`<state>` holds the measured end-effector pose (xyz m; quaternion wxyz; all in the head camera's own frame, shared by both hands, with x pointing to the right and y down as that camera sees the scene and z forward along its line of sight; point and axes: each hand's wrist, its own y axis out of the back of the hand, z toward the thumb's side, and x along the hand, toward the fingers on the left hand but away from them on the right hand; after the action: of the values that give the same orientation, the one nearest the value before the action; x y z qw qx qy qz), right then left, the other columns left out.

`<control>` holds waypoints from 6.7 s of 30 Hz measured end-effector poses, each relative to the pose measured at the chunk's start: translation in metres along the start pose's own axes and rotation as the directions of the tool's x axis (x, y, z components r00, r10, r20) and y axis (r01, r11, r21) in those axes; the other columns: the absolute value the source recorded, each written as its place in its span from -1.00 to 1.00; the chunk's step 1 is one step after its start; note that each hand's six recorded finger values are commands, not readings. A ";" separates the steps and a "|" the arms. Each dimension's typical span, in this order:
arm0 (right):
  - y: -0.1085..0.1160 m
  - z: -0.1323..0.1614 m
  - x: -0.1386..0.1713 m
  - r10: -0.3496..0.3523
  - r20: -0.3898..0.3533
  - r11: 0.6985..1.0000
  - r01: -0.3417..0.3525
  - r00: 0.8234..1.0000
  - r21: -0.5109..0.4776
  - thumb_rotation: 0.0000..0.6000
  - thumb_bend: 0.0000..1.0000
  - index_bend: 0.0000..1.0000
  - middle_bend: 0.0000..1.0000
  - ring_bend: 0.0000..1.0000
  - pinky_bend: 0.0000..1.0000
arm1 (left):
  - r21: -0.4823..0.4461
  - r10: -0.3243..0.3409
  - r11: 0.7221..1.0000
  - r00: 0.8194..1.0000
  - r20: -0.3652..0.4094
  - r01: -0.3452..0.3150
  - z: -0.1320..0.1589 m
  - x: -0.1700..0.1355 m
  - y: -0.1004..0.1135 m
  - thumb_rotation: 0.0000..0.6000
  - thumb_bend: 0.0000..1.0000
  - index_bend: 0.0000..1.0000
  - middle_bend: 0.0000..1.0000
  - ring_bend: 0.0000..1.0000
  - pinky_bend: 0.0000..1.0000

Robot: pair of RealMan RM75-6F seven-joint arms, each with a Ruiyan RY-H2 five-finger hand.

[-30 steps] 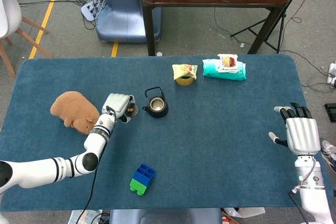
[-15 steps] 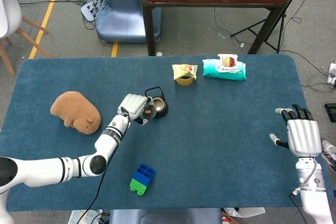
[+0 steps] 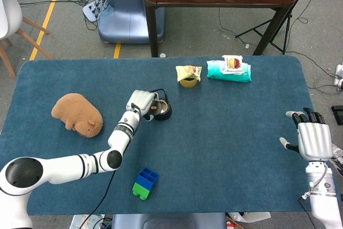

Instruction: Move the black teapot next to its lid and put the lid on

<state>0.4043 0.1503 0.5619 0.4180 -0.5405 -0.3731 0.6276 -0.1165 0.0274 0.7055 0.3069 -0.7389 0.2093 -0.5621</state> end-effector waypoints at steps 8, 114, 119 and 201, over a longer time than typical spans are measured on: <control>-0.002 -0.002 0.001 0.014 0.008 1.000 -0.014 1.000 0.000 1.00 -0.82 -0.37 -0.28 -0.64 -0.57 | 0.012 -0.013 1.000 1.000 0.010 0.013 0.014 0.008 -0.005 1.00 -0.47 -0.05 0.78 0.88 1.00; -0.001 -0.014 0.006 0.023 0.054 1.000 -0.024 0.998 0.008 1.00 -0.82 -0.36 -0.28 -0.64 -0.57 | 0.101 -0.037 0.994 0.997 0.066 0.030 0.015 -0.004 -0.010 1.00 -0.47 -0.37 0.76 0.86 1.00; 0.002 -0.019 0.003 0.010 0.074 1.000 -0.010 0.997 0.002 1.00 -0.82 -0.36 -0.28 -0.64 -0.57 | 0.041 -0.009 0.999 0.998 0.070 0.006 0.003 -0.017 -0.002 1.00 -0.47 -0.38 0.73 0.83 1.00; -0.004 -0.037 0.057 0.017 -0.118 0.999 -0.021 0.993 -0.032 1.00 -0.81 -0.55 -0.51 -0.80 -0.73 | -0.031 0.419 0.889 0.838 -0.348 -0.458 -0.237 -0.331 -0.069 0.14 -0.47 -0.57 -0.61 -0.70 -0.54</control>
<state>0.4379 0.2049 0.5396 0.4243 -0.5871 -0.3529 0.5923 -0.4386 0.2419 0.5629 0.3455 -0.5818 0.4531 -0.5804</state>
